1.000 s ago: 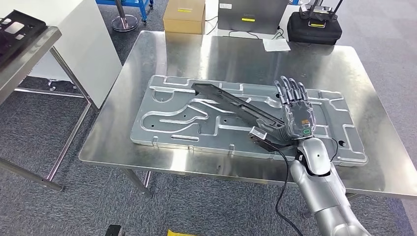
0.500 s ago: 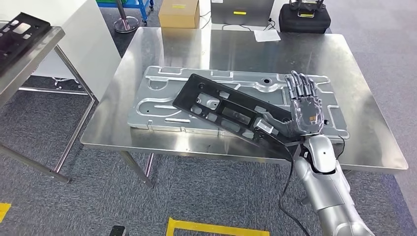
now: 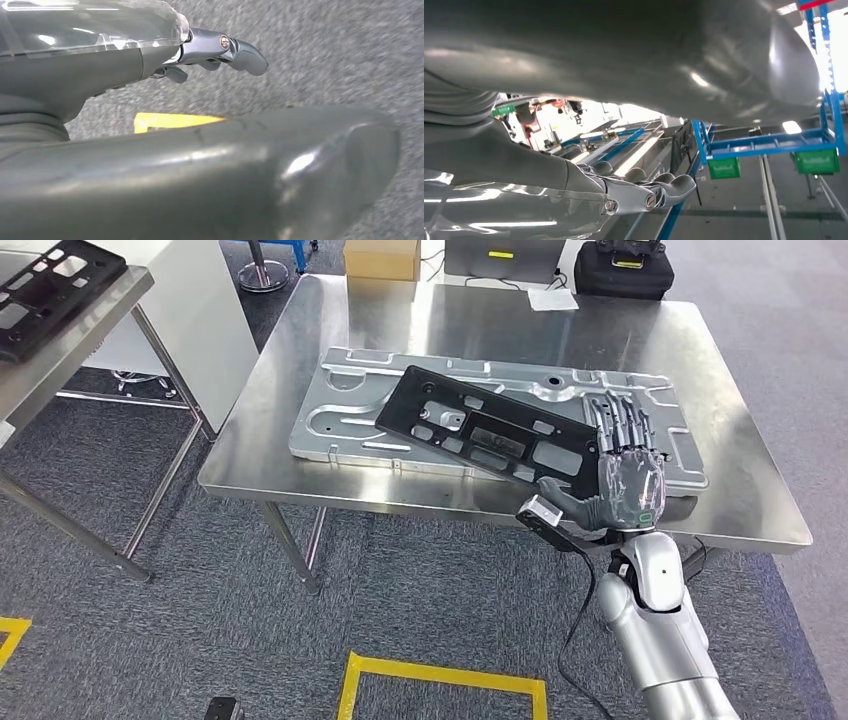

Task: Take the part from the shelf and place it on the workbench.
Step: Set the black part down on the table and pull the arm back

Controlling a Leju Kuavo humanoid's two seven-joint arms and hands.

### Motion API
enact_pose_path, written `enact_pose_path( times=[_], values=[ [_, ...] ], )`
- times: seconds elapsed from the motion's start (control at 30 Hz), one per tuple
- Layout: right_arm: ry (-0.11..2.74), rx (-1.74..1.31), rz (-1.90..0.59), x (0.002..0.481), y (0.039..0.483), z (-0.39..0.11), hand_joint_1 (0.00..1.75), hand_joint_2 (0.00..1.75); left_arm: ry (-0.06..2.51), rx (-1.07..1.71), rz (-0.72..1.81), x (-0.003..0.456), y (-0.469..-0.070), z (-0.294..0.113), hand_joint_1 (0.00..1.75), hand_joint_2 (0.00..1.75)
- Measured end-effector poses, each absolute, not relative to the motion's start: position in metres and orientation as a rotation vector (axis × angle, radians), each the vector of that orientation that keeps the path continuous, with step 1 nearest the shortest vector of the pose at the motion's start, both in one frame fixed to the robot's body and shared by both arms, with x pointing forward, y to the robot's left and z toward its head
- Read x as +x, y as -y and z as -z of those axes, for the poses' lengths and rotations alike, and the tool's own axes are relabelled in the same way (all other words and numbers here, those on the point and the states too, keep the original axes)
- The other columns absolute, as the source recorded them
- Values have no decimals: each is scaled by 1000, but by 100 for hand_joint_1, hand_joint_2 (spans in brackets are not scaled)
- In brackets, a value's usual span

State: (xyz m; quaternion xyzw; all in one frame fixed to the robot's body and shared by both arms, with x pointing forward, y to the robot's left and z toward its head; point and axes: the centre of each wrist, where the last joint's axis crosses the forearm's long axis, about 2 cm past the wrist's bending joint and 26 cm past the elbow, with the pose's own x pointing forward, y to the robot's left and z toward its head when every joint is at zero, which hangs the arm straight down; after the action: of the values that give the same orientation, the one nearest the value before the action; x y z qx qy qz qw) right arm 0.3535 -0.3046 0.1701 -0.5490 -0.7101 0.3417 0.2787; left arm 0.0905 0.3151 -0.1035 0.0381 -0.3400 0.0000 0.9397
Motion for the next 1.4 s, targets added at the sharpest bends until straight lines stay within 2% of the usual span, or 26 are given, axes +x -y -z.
enact_pose_path(
  times=[0.37,0.6,0.73,0.83,0.87,0.97,1.03,1.1,1.23,1.4],
  values=[
    [2046,-1489,-784,320,284,-177,0,0,692,77,-22,83,-314,105,0,0],
    [2181,-1298,-543,257,259,-169,0,0,688,90,-78,68,-315,108,0,0],
    [2177,-1087,-304,226,257,-157,0,0,699,107,-124,64,-316,108,0,0],
    [2116,-813,-98,204,261,-140,0,131,695,119,-167,58,-316,109,0,0],
    [2094,-699,-53,197,263,-133,0,131,692,122,-181,56,-316,109,0,0],
    [2090,-289,7,179,274,-109,0,0,682,135,-225,51,-315,110,0,0],
    [2073,-92,44,171,288,-88,0,0,673,149,-254,49,-315,110,0,0],
    [1969,-40,91,158,312,-58,0,0,661,162,-284,45,-313,111,0,0],
    [1648,-205,210,118,352,9,0,0,642,178,-334,40,-306,112,0,0],
    [1111,-513,290,64,344,75,0,0,631,198,-357,36,-304,112,0,0]
  ],
)
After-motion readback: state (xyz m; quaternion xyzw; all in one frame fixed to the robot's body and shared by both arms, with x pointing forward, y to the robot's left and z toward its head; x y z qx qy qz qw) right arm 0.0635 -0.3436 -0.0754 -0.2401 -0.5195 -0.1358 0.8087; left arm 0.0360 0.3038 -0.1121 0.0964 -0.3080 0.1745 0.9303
